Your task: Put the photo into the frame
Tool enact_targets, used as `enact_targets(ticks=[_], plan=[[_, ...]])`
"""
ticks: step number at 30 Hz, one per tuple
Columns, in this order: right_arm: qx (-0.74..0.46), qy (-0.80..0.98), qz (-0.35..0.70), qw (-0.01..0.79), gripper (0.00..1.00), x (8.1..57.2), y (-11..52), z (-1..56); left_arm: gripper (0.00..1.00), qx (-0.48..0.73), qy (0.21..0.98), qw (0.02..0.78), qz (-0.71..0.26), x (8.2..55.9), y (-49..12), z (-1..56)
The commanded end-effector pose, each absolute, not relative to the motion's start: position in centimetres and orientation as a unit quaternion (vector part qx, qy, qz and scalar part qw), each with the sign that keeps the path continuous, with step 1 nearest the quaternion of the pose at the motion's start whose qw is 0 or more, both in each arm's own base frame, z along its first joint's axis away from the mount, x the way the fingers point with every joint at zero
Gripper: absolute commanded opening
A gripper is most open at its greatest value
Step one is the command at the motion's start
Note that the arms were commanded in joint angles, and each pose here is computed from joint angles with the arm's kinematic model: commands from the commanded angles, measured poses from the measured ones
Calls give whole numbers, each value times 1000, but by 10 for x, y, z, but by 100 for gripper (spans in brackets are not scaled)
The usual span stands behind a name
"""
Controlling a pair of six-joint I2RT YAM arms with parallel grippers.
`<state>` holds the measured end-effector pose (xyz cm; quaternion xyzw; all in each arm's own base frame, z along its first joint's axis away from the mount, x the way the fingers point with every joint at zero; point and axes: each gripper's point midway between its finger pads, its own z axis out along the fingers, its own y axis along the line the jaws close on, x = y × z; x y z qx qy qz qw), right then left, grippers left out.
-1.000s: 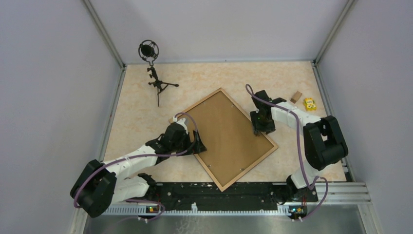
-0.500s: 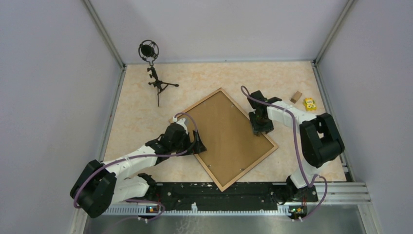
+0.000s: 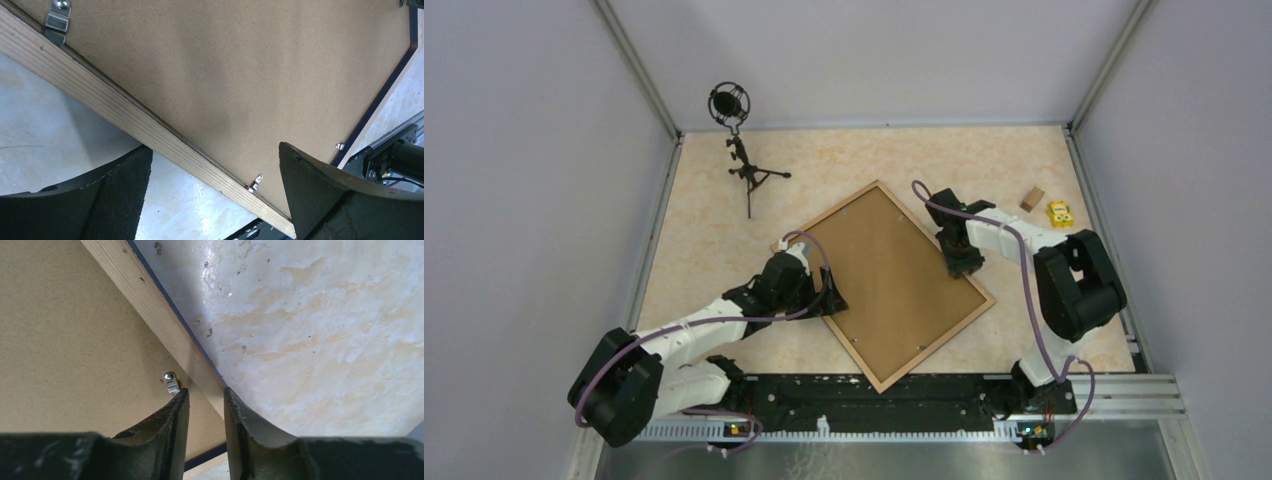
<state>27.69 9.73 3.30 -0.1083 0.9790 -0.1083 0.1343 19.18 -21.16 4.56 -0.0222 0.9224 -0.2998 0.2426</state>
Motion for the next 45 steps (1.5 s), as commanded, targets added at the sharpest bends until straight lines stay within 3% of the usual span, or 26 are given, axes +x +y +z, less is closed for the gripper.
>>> enact_targets(ticks=[1,12,29,45], plan=[[-102,977,-122,140,27,284,101,19,98,-20,915,257,-310,196,-213,49],[-110,980,-75,151,43,279,116,40,98,-19,914,258,-311,196,-214,51],[-108,980,-64,153,47,279,120,64,98,-13,915,251,-315,195,-217,49],[-119,977,-116,134,45,287,107,31,98,-17,916,256,-310,194,-212,49]])
